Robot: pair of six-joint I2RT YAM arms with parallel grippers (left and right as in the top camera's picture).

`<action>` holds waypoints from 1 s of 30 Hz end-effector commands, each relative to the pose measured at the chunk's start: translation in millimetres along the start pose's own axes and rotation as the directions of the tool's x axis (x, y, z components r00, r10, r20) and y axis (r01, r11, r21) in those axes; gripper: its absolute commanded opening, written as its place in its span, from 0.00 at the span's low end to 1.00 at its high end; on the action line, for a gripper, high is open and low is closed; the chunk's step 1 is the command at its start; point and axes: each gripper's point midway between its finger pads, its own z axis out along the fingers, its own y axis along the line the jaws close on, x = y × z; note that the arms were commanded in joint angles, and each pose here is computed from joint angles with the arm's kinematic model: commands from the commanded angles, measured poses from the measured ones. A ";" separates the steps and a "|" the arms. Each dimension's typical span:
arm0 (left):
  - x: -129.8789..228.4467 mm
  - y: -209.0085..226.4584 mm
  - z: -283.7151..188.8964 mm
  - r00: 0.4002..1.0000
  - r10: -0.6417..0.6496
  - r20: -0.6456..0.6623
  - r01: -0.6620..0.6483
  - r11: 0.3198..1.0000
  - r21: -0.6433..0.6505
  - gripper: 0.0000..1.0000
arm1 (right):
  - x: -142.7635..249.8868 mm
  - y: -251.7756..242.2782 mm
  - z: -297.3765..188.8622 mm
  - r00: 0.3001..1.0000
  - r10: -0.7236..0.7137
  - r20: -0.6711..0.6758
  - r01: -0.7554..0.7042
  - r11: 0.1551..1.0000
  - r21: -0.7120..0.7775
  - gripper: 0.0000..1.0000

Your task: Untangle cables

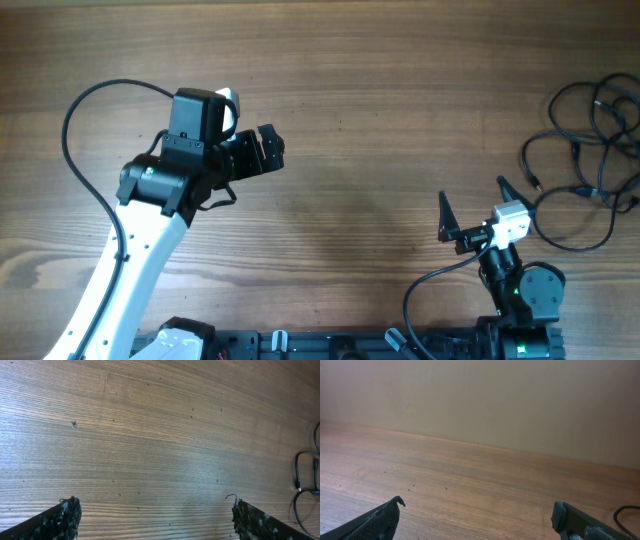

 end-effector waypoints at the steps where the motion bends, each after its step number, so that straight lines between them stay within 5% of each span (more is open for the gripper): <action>1: 1.0 0.4 0.1 1.000 0.018 -0.001 -0.018 1.000 -0.005 1.00 | -2.7 -2.2 -0.7 1.000 0.001 0.013 -0.001 1.000 0.014 1.00; 5: -7.5 1.0 -16.8 0.997 0.036 0.071 -0.035 0.999 -0.011 1.00 | -2.7 -2.2 -0.7 1.000 0.001 0.013 -0.001 1.000 0.014 1.00; 7: -28.7 -2.8 -40.3 0.973 0.038 0.227 -0.047 0.998 0.033 1.00 | -2.7 -2.2 -0.7 1.000 0.001 0.013 -0.001 1.000 0.014 1.00; 11: -44.6 6.7 -75.9 0.842 0.045 0.537 -0.127 0.985 0.116 1.00 | -2.7 -2.3 -0.7 1.000 0.001 0.013 -0.001 1.000 0.014 1.00; 16: -15.2 46.5 -91.6 0.678 0.000 0.735 -0.151 0.979 0.139 1.00 | -2.7 -2.2 -0.7 1.000 0.001 0.013 -0.001 1.000 0.014 1.00; 23: 27.3 91.8 -72.5 0.555 -0.009 0.832 -0.129 0.987 0.097 1.00 | -2.7 -2.3 -0.7 1.000 0.001 0.013 -0.001 1.000 0.014 1.00; 30: 40.5 109.1 -48.1 0.557 -0.012 0.830 -0.099 0.992 0.080 1.00 | -2.7 -2.2 -0.7 1.000 0.001 0.013 -0.001 1.000 0.014 1.00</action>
